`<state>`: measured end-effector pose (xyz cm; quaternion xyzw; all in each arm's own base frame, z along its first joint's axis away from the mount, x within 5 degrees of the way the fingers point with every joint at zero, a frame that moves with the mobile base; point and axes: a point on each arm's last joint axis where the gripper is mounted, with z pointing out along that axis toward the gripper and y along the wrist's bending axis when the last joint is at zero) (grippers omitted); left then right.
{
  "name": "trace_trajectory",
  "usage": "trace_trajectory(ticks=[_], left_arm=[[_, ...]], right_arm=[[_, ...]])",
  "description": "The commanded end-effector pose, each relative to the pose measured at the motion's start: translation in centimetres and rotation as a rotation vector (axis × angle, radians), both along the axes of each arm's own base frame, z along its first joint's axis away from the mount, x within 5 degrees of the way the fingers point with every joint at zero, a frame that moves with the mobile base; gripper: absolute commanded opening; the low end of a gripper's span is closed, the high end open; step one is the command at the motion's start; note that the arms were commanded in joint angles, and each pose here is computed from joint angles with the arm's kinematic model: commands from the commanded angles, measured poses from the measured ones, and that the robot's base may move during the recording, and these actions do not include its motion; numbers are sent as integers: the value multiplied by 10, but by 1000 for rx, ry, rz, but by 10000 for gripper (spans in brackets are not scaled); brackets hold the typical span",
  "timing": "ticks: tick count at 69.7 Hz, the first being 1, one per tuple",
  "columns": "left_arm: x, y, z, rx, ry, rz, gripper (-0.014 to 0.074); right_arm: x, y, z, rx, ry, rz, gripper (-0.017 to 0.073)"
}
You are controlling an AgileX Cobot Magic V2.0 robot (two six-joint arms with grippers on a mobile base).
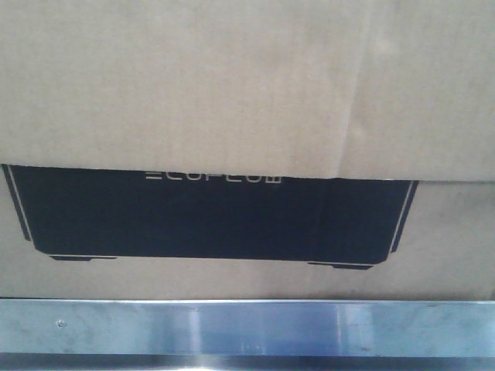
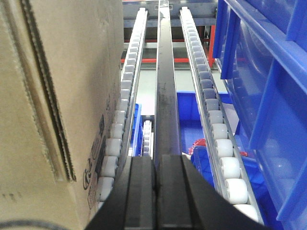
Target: Grab box from left shelf to table start
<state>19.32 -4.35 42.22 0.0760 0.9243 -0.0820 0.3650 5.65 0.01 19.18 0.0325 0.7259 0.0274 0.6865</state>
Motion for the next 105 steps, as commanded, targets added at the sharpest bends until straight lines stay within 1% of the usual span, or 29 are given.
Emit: trace_trajectory(ticks=[1, 4, 11, 16, 26, 29, 33, 37, 40, 41, 43, 46, 49, 51, 53, 60, 67, 69, 71, 74, 77, 80, 81, 84, 88, 97, 105], left_arm=[[9, 0, 11, 8, -24, 32, 328], [15, 0, 8, 20, 1, 38, 328], [27, -2, -1, 29, 59, 44, 328], [33, -3, -7, 37, 100, 44, 328], [36, -4, -12, 47, 137, 44, 328], [37, -3, -12, 55, 135, 47, 328], [37, -2, -12, 65, 135, 50, 328], [37, -1, -13, 76, 135, 53, 328], [37, 0, -13, 84, 135, 56, 328], [37, 0, -13, 84, 135, 56, 328], [37, 0, -13, 84, 135, 56, 328], [37, 0, -13, 84, 135, 56, 328], [37, 0, -13, 84, 135, 56, 328], [37, 0, -13, 84, 135, 56, 328], [37, 0, -13, 84, 135, 56, 328], [37, 0, -12, 83, 134, 56, 328], [37, -1, -12, 83, 131, 56, 328], [37, -1, -12, 83, 130, 56, 328], [37, -1, -12, 82, 129, 56, 328], [37, -1, -12, 81, 124, 56, 328], [38, -1, -12, 80, 118, 56, 328], [38, -1, -11, 78, 110, 56, 328], [39, -1, -11, 78, 108, 56, 328], [39, -1, -11, 78, 108, 56, 328], [39, -1, -11, 78, 108, 56, 328], [39, -1, -11, 77, 107, 57, 328], [39, -1, -11, 70, 101, 55, 328]], right_arm=[[0, -1, 9, -2, -104, -8, 58], [0, -1, 9, -2, -105, -8, 58], [0, -1, 10, -2, -122, -10, 58], [-1, -1, 18, -3, -181, -15, 58], [-6, -1, 42, -3, -260, -15, 59], [-9, -1, 55, -3, -289, -14, 62], [-13, -1, 67, -4, -291, -10, 79], [-18, 0, 79, -5, -282, -4, 147], [-23, 0, 92, -5, -286, 1, 227], [-25, 1, 96, -6, -282, 3, 277], [-28, 1, 104, -6, -288, 5, 350], [-31, 1, 112, -7, -278, 8, 491], [-33, 1, 121, -8, -273, 11, 584], [-33, 2, 127, -8, -268, 12, 622], [-33, 2, 132, -8, -260, 14, 635], [-29, 2, 152, -8, -213, 20, 597], [-22, 3, 177, 12, -163, 35, 589], [-17, 5, 187, 28, -121, 47, 589], [-14, 5, 195, 34, -107, 52, 589], [-5, 6, 204, 38, -33, 69, 589], [5, 8, 209, 30, 32, 83, 589], [16, 10, 219, 15, 102, 115, 589], [20, 11, 217, 10, 142, 127, 589], [31, 14, 222, -9, 202, 160, 584], [46, 17, 230, -10, 277, 197, 571], [86, 19, 241, -3, 411, 223, 549], [123, 20, 241, 1, 520, 235, 549]])
